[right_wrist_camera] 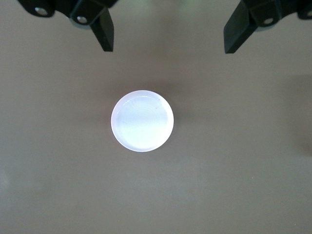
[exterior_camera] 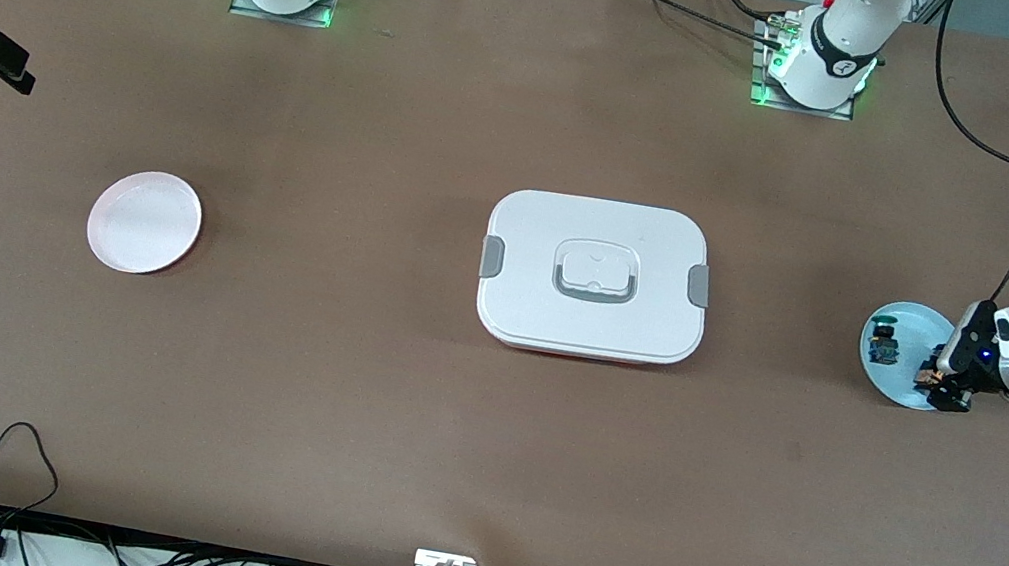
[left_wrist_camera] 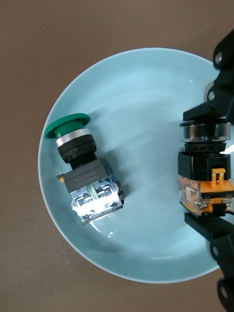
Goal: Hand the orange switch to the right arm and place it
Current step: 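Lift the orange switch with the left gripper while the right gripper rises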
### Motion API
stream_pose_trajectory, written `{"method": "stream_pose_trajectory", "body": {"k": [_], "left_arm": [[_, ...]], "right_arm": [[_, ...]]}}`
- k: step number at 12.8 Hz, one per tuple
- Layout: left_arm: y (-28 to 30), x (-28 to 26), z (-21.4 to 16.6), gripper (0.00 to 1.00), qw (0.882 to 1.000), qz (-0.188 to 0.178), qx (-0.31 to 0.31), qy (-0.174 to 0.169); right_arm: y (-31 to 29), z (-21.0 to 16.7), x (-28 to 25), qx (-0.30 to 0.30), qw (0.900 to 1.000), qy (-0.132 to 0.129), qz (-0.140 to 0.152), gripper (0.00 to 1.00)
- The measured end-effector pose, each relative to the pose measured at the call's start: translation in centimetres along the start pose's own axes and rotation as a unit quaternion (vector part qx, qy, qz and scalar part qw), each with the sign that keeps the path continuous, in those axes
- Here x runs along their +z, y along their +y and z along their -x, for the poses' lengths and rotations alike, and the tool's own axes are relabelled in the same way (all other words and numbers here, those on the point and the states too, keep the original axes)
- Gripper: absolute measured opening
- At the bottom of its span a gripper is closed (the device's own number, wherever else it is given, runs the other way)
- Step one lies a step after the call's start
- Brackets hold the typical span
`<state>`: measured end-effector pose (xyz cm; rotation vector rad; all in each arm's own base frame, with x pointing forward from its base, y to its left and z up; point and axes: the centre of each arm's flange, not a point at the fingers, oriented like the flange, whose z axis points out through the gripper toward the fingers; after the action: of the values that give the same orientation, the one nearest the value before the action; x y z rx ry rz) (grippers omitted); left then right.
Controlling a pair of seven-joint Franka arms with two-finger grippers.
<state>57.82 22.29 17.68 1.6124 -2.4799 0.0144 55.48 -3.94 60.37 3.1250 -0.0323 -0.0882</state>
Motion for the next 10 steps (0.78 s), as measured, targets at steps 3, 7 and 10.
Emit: {"method": "stream_pose_trajectory", "body": {"k": [3, 7, 10], "left_arm": [[-0.2, -0.1, -0.1, 0.72, 1.000, -0.003, 0.012, -0.001], [-0.5, -0.3, -0.2, 0.72, 1.000, -0.005, 0.016, -0.003], [-1.8, -2.7, -1.0, 0.72, 0.999, 0.002, 0.013, 0.031]], "right_arm": [[0.0, -0.1, 0.3, 0.000, 1.000, -0.003, 0.000, 1.00], [0.0, -0.4, 0.7, 0.000, 1.000, -0.006, 0.000, 1.00], [0.0, -0.4, 0.8, 0.000, 1.000, -0.007, 0.000, 1.00]]}}
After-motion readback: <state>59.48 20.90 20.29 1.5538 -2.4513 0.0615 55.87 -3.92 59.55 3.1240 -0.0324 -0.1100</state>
